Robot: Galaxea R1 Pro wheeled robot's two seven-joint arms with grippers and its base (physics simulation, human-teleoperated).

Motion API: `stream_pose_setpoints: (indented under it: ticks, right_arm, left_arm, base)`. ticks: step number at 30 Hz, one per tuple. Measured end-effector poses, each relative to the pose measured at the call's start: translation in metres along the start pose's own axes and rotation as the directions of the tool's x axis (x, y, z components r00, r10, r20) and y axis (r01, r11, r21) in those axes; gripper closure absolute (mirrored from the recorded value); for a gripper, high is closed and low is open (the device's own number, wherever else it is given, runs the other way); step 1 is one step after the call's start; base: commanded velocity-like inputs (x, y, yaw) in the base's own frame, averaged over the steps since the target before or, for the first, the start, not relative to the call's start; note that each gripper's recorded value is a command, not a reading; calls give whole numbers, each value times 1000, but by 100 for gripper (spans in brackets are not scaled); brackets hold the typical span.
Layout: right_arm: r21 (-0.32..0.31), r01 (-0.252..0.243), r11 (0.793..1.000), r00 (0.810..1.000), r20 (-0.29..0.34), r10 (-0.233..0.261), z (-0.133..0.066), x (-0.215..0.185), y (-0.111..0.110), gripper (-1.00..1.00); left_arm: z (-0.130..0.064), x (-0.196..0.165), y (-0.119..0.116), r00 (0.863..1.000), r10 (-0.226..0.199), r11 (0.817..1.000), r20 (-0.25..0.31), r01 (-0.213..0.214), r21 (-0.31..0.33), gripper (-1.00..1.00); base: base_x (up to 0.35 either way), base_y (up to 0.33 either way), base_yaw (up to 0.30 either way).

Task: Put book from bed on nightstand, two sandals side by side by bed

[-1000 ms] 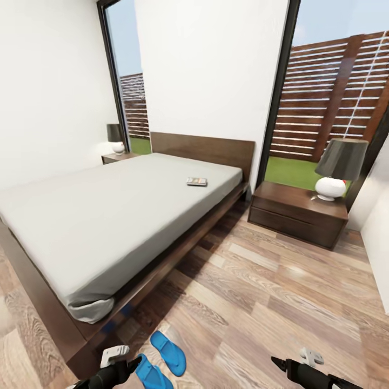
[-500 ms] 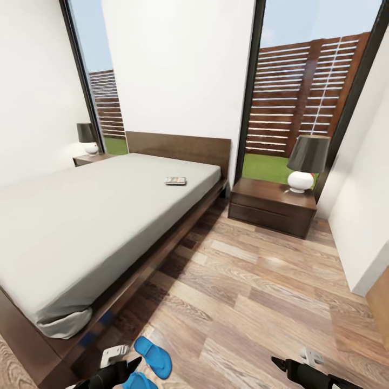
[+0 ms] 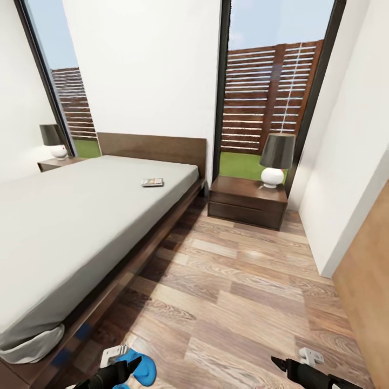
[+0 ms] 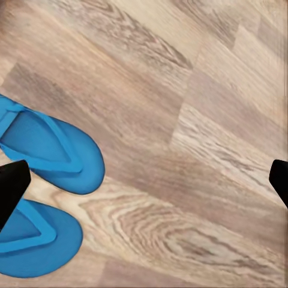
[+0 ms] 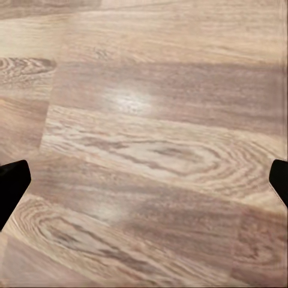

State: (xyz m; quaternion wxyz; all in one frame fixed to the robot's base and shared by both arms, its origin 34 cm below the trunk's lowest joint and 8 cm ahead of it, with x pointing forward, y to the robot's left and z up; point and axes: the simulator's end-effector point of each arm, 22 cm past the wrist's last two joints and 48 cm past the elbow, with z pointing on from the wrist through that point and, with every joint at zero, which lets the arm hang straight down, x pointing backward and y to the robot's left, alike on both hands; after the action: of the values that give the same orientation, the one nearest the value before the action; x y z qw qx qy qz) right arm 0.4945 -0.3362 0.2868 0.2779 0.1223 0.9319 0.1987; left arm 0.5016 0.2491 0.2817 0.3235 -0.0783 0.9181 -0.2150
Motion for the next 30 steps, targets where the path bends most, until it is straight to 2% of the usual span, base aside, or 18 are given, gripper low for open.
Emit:
stream_pose_setpoints:
  ticks: [30]
  right_arm:
    - [0, 0, 1000, 1000, 0, 0, 0, 0, 0, -100]
  left_arm:
    - [0, 0, 0, 1000, 0, 1000, 0, 0, 0, -100]
  base:
    - [0, 0, -279]
